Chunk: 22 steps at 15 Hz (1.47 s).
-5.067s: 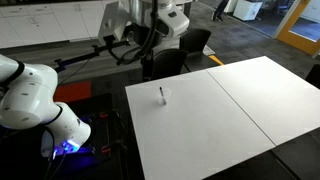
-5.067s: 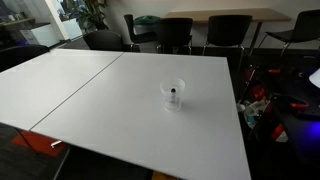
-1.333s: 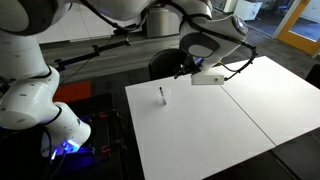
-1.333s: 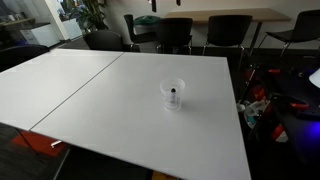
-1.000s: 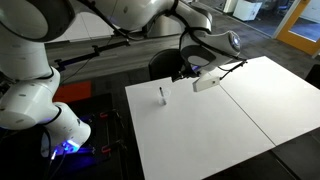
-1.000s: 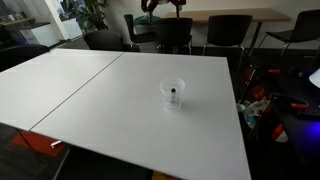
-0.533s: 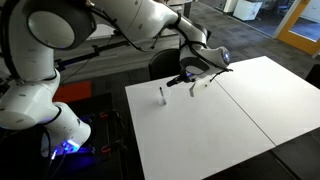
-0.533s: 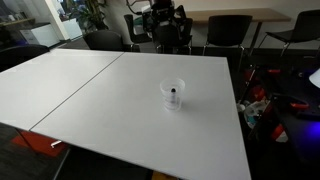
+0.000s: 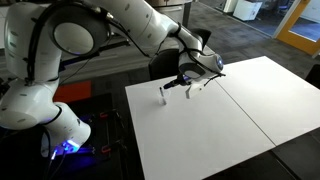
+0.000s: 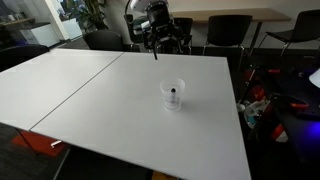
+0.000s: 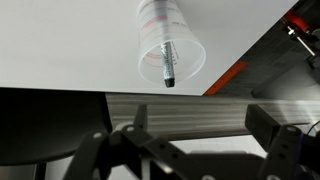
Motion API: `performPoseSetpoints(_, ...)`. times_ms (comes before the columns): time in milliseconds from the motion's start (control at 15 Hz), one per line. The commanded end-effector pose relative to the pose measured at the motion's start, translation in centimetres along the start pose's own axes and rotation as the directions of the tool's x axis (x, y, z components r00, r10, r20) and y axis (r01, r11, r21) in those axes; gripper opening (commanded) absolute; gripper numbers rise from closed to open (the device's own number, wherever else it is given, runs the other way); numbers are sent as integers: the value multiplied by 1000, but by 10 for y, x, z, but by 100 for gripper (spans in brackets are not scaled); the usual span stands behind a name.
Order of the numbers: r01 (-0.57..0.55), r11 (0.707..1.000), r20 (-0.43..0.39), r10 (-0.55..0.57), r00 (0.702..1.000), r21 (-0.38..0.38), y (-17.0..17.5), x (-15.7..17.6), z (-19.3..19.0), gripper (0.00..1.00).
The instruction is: Pick up the pen from the plastic cup and put it on the table.
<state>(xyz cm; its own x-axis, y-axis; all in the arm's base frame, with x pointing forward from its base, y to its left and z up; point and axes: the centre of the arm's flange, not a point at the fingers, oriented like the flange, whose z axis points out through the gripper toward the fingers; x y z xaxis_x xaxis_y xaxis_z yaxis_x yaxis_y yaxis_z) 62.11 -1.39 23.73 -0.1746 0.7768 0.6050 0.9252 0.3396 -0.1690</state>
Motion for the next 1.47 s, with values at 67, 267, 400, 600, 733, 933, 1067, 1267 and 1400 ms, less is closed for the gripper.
performPoseSetpoints(67,-18,1000,2,18,1000,7,2,2,3,100)
performPoseSetpoints(267,-21,1000,0,21,1000,9,2,-1,5,100)
performPoseSetpoints(400,-16,1000,7,16,1000,4,-1,-2,4,100)
performPoseSetpoints(600,18,1000,34,-18,999,0,0,-3,13,100)
performPoseSetpoints(733,42,999,62,-43,997,10,1,-3,18,100)
performPoseSetpoints(933,89,996,99,-91,991,28,4,-2,30,100)
performPoseSetpoints(1067,111,993,115,-114,987,34,9,0,38,100)
performPoseSetpoints(1267,138,990,117,-141,983,37,16,5,50,92)
performPoseSetpoints(1400,148,988,109,-152,982,40,18,8,56,83)
